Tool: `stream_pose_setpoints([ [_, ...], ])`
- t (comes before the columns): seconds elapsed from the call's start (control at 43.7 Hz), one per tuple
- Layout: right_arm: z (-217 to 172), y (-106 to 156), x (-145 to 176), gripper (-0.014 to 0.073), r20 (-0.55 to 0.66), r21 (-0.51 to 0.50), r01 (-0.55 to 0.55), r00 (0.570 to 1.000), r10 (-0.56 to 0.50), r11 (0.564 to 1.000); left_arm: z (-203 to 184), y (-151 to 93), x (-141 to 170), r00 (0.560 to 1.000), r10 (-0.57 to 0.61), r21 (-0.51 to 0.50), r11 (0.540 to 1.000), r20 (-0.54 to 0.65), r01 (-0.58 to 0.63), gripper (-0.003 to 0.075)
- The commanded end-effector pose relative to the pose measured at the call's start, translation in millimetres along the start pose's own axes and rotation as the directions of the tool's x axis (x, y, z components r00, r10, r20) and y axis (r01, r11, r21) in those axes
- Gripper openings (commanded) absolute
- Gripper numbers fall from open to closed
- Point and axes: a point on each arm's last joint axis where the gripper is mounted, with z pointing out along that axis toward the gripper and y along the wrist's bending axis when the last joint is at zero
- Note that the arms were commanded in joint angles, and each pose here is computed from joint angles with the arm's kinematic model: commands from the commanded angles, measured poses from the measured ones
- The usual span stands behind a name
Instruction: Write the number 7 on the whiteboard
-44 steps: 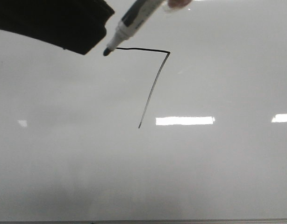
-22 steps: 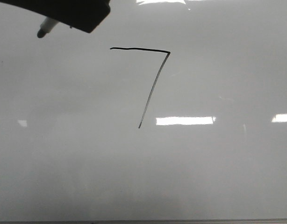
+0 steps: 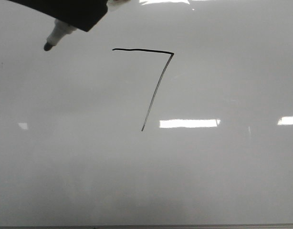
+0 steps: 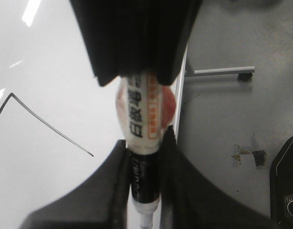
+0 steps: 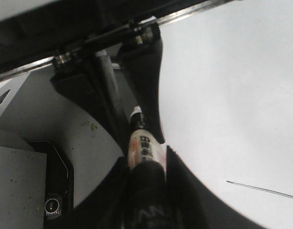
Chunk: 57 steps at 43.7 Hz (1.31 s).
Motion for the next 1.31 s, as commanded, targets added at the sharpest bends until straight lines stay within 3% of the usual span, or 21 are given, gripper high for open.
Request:
stream_pose_setpoints([
  [0.0, -13, -5, -14, 0.047, 0.105, 0.071, 0.006, 0.994, -0.013, 0.997, -12, 8, -14, 0.996, 0.012, -0.066, 0.998, 0.086, -0.007, -0.002],
  [0.092, -20, -8, -14, 0.0581, 0.135, 0.101, -0.025, 0.991, 0.012, 0.995, -12, 9, -13, 0.997, 0.015, -0.074, 0.997, 0.08, -0.009, -0.002],
  [0.252, -50, -16, 2, 0.0569, 0.124, 0.199, -0.175, 0.981, 0.152, 0.964, -10, 20, -1, 0.996, -0.064, -0.118, 0.991, 0.054, 0.07, -0.002],
  [0.321, -65, -19, 18, 0.0525, 0.137, 0.278, -0.266, 0.962, 0.236, 0.923, -9, 28, 10, 0.988, -0.152, -0.159, 0.975, 0.036, 0.156, -0.002],
  [0.412, -81, -18, 46, 0.0432, 0.198, 0.392, -0.41, 0.912, 0.359, 0.824, -10, 44, 30, 0.947, -0.32, -0.237, 0.919, 0.015, 0.314, -0.002],
  [0.504, -91, -9, 80, 0.0339, 0.295, 0.485, -0.552, 0.834, 0.467, 0.679, -16, 63, 58, 0.869, -0.495, -0.347, 0.813, 0.01, 0.468, -0.002],
  [0.55, -94, -2, 96, 0.0293, 0.349, 0.514, -0.602, 0.798, 0.491, 0.612, -20, 71, 74, 0.814, -0.58, -0.405, 0.739, 0.024, 0.538, -0.002],
  [0.664, -99, 16, 124, 0.0145, 0.457, 0.546, -0.68, 0.731, 0.506, 0.489, -37, 86, 110, 0.718, -0.693, -0.54, 0.578, 0.071, 0.612, -0.002],
  [0.733, -99, 24, 136, 0.0051, 0.485, 0.561, -0.694, 0.717, 0.5, 0.451, -47, 91, 132, 0.657, -0.745, -0.608, 0.468, 0.119, 0.641, -0.002],
  [0.847, -97, 35, 147, -0.0074, 0.496, 0.575, -0.697, 0.713, 0.495, 0.427, -59, 92, 166, 0.572, -0.792, -0.686, 0.295, 0.215, 0.665, -0.002],
  [0.939, -97, 37, 149, -0.0066, 0.494, 0.575, -0.697, 0.713, 0.498, 0.427, -67, 92, 192, 0.53, -0.782, -0.73, 0.146, 0.328, 0.668, -0.002],
  [0.985, -97, 37, 149, -0.0068, 0.494, 0.575, -0.697, 0.713, 0.498, 0.427, -67, 93, 203, 0.525, -0.77, -0.745, 0.1, 0.363, 0.66, -0.002],
  [1.099, -97, 37, 149, -0.0068, 0.496, 0.575, -0.697, 0.713, 0.495, 0.427, -59, 100, 216, 0.529, -0.762, -0.756, 0.078, 0.375, 0.649, -0.002],
  [1.282, -97, 37, 150, -0.0068, 0.493, 0.575, -0.697, 0.713, 0.5, 0.428, -25, 117, 224, 0.508, -0.809, -0.728, 0.153, 0.297, 0.669, -0.002],
])
